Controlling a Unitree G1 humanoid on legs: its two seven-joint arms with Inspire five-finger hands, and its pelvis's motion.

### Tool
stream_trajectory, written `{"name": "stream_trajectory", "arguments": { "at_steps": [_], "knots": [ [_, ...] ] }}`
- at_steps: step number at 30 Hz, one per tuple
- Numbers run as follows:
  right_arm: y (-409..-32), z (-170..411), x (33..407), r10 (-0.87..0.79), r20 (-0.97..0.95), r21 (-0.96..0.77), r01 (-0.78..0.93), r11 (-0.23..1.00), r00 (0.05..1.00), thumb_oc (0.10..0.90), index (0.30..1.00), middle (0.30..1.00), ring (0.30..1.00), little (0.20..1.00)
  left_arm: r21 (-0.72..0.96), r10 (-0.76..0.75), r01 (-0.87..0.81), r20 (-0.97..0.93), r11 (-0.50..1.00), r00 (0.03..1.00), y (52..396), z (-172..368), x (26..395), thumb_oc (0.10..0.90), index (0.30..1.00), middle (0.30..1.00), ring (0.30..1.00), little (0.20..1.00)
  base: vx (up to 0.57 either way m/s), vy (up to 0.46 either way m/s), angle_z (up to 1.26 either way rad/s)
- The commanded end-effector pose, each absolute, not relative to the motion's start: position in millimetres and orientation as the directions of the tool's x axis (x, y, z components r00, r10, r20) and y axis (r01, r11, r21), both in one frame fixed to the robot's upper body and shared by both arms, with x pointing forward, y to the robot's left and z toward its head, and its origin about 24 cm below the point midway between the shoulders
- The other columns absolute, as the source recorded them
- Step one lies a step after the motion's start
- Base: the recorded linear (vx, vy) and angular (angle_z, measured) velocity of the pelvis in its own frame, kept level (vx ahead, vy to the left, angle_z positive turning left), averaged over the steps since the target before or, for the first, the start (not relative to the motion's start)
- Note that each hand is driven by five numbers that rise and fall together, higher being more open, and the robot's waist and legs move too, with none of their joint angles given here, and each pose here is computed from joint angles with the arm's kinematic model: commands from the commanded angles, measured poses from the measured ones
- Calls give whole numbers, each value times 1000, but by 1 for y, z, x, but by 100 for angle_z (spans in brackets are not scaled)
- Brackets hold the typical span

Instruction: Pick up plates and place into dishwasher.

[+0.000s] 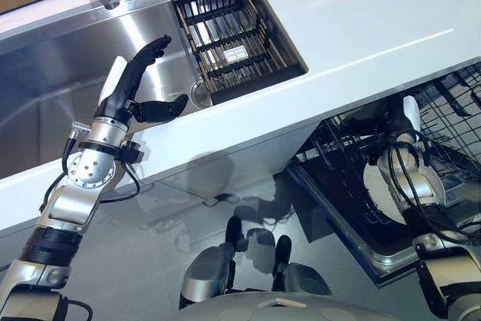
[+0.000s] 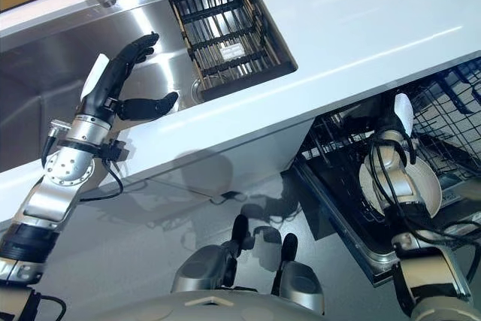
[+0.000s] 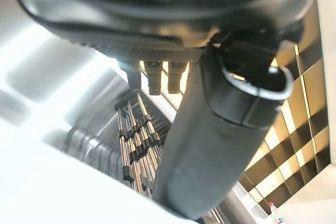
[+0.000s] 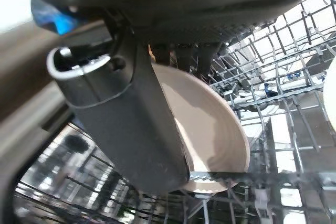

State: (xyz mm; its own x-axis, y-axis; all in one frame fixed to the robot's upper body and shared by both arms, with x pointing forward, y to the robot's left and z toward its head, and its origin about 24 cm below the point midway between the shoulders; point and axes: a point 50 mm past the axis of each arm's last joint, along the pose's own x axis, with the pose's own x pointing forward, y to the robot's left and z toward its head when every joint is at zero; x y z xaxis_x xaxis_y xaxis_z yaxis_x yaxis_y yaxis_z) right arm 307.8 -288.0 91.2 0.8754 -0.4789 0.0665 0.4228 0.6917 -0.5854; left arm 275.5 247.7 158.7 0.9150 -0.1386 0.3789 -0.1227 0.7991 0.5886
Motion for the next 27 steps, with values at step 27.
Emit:
{"name": "stream_trajectory", "arguments": {
  "at_steps": [27],
  "knots": [
    [-352,77,254,-729,60,150,716,682,682,800,900,900,900,900,444,51,-360,570,820,820,280,182,263,800,900,900,900,900,-32,-43,-17]
  ]
}}
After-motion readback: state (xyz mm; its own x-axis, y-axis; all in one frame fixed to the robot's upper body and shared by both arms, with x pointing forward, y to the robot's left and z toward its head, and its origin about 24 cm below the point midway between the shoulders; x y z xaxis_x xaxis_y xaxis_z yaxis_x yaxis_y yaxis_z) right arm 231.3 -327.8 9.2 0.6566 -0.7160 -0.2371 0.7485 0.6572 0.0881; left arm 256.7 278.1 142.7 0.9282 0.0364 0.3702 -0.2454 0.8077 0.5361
